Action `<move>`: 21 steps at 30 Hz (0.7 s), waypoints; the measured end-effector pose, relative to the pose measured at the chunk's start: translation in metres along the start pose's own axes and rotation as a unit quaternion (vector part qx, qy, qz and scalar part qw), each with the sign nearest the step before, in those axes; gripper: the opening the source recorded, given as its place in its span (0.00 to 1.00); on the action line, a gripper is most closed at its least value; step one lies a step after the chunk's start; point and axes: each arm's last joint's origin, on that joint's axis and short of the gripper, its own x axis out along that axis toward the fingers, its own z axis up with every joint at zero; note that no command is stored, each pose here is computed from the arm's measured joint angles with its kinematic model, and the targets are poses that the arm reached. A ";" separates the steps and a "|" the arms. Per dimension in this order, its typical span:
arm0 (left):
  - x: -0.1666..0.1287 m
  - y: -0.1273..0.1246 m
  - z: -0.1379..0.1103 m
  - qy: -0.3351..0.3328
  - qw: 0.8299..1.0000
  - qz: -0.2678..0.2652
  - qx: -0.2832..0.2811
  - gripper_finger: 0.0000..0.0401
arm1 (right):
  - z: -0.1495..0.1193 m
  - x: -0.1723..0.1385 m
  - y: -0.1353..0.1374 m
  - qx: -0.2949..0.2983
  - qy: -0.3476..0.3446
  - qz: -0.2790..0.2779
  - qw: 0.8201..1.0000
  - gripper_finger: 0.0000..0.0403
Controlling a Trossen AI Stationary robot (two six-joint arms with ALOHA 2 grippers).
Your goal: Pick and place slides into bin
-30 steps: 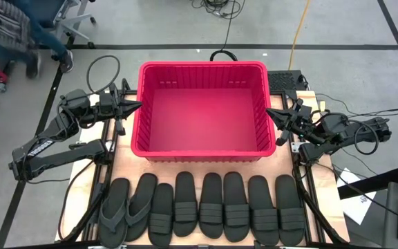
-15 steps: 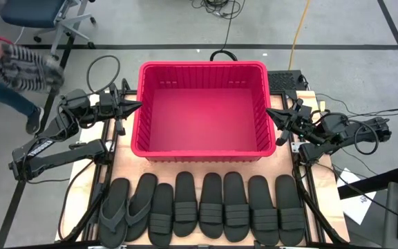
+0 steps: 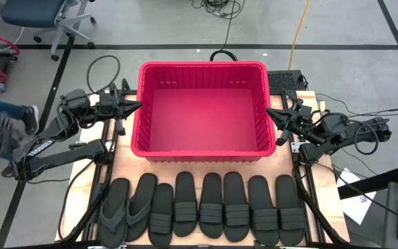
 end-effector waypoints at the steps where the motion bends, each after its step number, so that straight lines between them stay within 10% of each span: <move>1: 0.000 0.000 0.000 0.000 1.000 0.000 0.000 0.06 | 0.000 0.000 0.000 0.000 0.000 0.000 1.000 0.00; 21: 0.000 0.000 0.000 0.000 1.000 0.000 0.000 0.06 | 0.001 0.000 0.000 0.017 -0.003 0.002 1.000 0.00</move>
